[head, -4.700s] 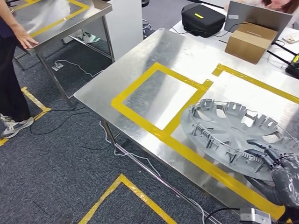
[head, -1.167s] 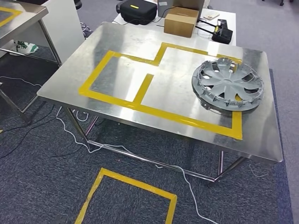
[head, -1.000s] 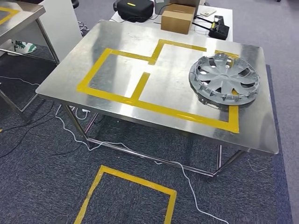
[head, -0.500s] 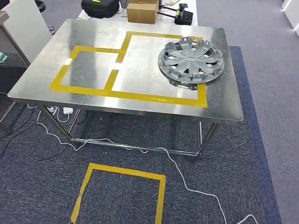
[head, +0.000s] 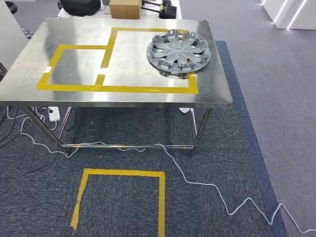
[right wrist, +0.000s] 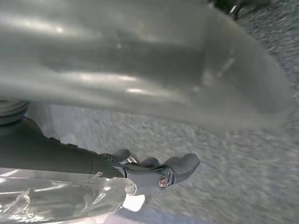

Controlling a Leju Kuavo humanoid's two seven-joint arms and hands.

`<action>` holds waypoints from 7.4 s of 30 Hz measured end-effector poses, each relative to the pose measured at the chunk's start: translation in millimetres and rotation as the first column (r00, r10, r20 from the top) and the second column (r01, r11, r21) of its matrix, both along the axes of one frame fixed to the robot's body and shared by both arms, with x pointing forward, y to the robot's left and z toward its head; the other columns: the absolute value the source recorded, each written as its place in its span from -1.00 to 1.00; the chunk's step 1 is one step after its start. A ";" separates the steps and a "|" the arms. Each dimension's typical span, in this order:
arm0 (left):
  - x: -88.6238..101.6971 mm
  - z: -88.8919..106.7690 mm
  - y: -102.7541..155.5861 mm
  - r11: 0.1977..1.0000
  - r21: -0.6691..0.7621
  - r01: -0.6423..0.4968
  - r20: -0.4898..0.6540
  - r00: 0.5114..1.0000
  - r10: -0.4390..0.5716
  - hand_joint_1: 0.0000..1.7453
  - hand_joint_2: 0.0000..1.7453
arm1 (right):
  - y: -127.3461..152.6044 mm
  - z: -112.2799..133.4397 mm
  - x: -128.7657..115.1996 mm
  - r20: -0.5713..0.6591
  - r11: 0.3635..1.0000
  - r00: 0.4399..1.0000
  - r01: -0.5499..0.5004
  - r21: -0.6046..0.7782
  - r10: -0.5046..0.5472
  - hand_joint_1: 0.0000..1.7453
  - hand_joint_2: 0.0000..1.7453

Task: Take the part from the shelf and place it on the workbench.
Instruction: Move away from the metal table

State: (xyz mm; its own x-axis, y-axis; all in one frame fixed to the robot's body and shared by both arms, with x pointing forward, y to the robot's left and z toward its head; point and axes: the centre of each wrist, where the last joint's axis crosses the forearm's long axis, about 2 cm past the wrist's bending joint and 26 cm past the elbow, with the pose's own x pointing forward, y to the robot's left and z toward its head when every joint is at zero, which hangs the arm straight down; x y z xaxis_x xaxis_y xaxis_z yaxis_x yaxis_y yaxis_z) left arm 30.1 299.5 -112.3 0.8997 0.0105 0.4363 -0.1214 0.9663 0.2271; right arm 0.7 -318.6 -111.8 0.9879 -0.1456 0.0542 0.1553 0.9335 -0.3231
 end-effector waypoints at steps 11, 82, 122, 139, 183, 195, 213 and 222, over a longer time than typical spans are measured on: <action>-0.8 -0.1 -0.8 1.000 -0.009 0.016 -0.003 1.000 -0.016 -1.00 -1.00 | 12.3 -1.1 8.9 -0.009 0.993 1.000 -0.015 0.113 0.017 -1.00 -1.00; 3.6 0.3 -1.2 0.999 0.007 0.039 0.027 0.999 -0.039 -1.00 -1.00 | 16.2 -1.6 13.5 0.062 0.970 0.997 -0.060 0.236 0.047 -1.00 -1.00; -8.6 -0.3 9.9 0.998 0.057 -0.003 0.022 1.000 0.001 -1.00 -1.00 | 27.6 -1.7 20.7 0.186 0.950 0.980 0.010 0.311 -0.071 -1.00 -1.00; -14.3 -0.1 19.1 0.995 0.097 -0.029 0.016 1.000 0.027 -1.00 -1.00 | 24.3 -1.3 24.8 0.174 0.912 0.925 0.276 0.304 -0.338 -1.00 -1.00; -26.6 3.9 56.6 0.952 0.284 -0.111 -0.030 0.992 0.125 -1.00 -1.00 | 8.6 -0.9 24.7 0.197 0.764 0.739 0.607 0.220 -0.644 -1.00 -1.00; -22.6 5.1 60.7 0.939 0.332 -0.089 -0.065 0.991 0.117 -1.00 -1.00 | 2.6 -0.7 24.2 0.217 0.765 0.734 0.610 0.209 -0.644 -1.00 -1.00; -23.3 4.2 53.9 0.944 0.317 -0.089 -0.075 0.990 0.119 -1.00 -1.00 | -6.5 -0.2 24.6 0.265 0.720 0.670 0.660 0.214 -0.693 -1.00 -1.00; -22.6 4.0 52.4 0.948 0.303 -0.099 -0.072 0.989 0.127 -1.00 -1.00 | -8.3 0.0 26.6 0.283 0.695 0.637 0.687 0.212 -0.717 -1.00 -1.00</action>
